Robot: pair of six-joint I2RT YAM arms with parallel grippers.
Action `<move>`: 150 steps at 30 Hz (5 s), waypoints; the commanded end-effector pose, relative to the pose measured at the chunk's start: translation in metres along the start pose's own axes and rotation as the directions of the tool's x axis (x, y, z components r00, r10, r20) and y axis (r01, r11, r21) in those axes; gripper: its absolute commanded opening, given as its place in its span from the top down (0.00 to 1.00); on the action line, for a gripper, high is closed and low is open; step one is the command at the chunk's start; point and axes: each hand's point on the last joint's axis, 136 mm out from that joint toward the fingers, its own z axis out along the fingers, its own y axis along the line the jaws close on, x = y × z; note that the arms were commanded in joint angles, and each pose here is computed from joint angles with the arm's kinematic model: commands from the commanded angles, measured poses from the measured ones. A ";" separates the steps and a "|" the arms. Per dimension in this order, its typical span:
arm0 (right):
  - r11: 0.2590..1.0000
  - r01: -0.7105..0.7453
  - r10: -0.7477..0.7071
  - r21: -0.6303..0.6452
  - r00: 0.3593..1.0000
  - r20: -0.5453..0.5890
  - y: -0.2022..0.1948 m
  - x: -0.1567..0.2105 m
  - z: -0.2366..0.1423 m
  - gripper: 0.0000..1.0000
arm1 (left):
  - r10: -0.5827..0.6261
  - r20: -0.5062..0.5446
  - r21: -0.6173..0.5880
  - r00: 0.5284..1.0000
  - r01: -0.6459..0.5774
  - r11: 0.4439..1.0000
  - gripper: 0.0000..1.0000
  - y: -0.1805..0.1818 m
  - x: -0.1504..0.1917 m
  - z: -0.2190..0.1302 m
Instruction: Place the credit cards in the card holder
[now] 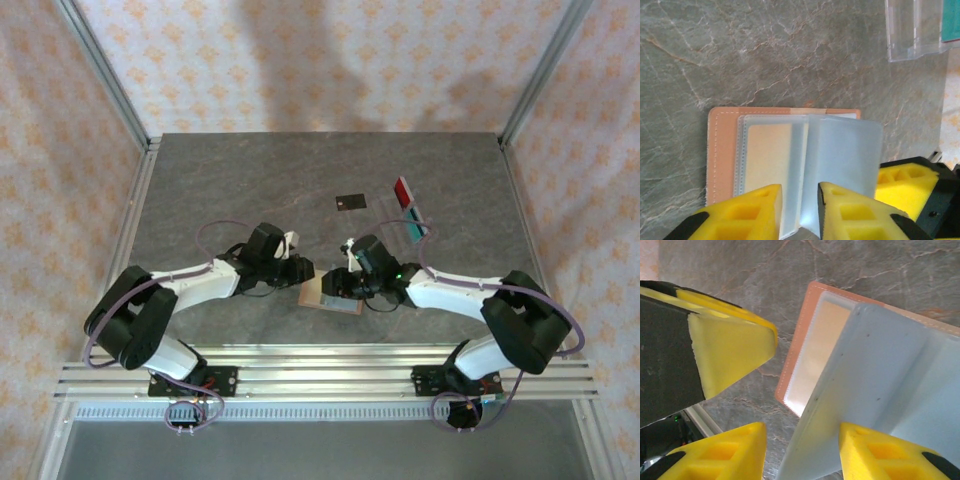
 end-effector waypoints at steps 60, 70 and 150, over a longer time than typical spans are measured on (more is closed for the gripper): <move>0.883 0.446 -0.426 0.143 0.892 -0.151 -0.045 0.002 0.017 0.80 | 0.018 -0.057 -0.148 0.998 -0.026 0.989 0.74 0.027 0.010 -0.006; 0.938 0.331 -0.329 0.102 0.944 -0.042 -0.047 0.002 0.029 0.82 | 0.027 -0.020 -0.069 0.999 -0.029 0.997 0.74 0.000 0.003 -0.021; 0.895 0.148 -0.156 0.420 0.988 -0.015 -0.030 -0.038 -0.006 0.46 | -0.051 0.014 -0.111 0.999 0.053 0.992 0.76 0.026 -0.003 -0.002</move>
